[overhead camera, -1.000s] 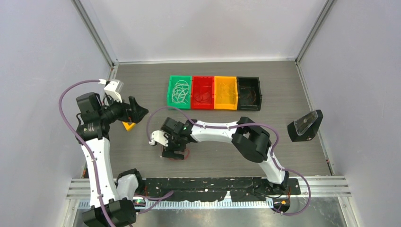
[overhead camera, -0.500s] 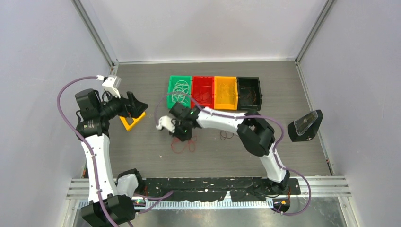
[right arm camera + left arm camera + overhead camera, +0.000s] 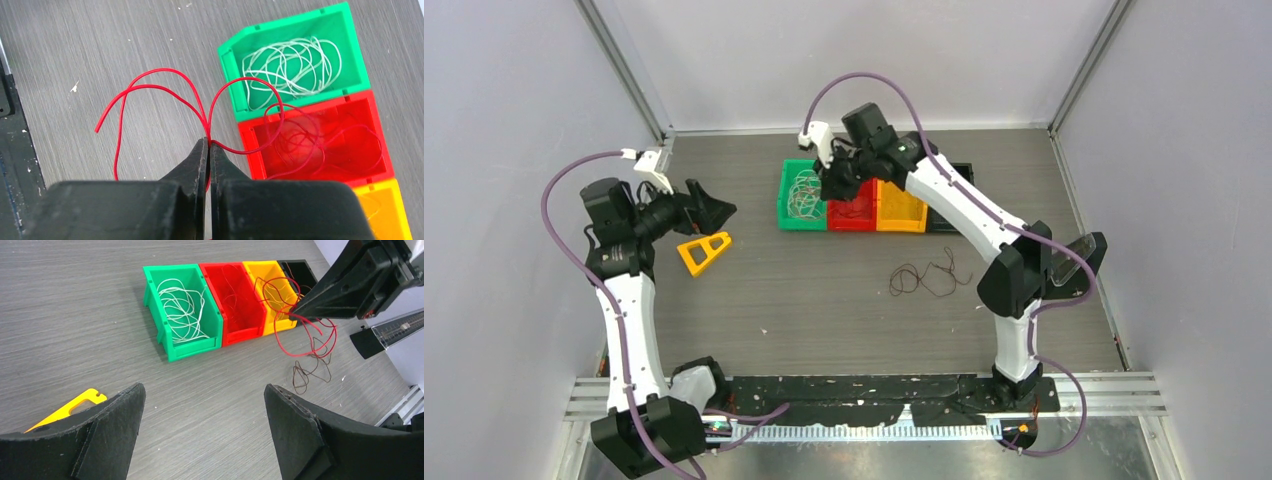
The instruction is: Untangle the cables
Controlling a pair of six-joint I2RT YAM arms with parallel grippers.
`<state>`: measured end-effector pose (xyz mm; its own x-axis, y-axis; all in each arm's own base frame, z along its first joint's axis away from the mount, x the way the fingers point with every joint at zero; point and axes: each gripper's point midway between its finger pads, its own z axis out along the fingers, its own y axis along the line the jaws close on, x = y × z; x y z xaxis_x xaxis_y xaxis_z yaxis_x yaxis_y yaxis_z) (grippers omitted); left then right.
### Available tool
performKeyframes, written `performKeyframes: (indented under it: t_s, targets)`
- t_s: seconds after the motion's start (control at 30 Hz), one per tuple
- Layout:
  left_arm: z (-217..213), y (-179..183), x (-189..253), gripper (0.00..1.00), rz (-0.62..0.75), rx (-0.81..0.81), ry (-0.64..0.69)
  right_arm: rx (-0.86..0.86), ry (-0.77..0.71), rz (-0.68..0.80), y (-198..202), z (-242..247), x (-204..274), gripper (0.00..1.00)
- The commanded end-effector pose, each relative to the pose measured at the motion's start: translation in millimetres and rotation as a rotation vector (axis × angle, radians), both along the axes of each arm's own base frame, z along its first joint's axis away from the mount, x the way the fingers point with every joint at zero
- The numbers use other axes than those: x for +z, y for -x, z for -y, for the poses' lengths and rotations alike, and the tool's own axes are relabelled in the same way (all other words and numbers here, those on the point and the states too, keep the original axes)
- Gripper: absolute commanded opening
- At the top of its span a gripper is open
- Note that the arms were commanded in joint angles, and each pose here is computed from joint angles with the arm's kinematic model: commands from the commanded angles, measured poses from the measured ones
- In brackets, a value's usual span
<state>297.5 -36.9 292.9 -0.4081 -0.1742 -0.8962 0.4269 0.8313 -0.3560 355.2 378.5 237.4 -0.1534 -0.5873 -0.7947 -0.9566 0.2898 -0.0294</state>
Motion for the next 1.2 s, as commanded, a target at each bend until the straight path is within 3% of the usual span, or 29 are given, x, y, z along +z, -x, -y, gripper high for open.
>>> performKeyframes:
  t_s: [0.0,0.5,0.67,0.8,1.17]
  targets:
    - [-0.7,-8.5,15.6,0.90,0.058,-0.008,0.020,-0.069,0.017,-0.181,-9.6,19.9,-20.0,0.06]
    - [-4.0,-9.5,11.1,0.90,0.036,-0.010,-0.010,-0.523,-0.036,-0.269,-141.4,59.2,-94.0,0.05]
    - [-6.1,-10.6,8.0,0.90,0.027,-0.004,-0.018,-0.650,-0.022,-0.145,-175.0,65.5,-105.9,0.06]
    - [-7.7,-13.1,4.8,0.90,0.017,-0.001,-0.019,-0.828,0.134,0.046,-195.7,85.6,-123.2,0.05]
    - [-11.7,-20.9,-0.5,0.90,0.001,0.002,-0.018,-0.738,0.369,0.243,-183.4,76.1,-162.6,0.05]
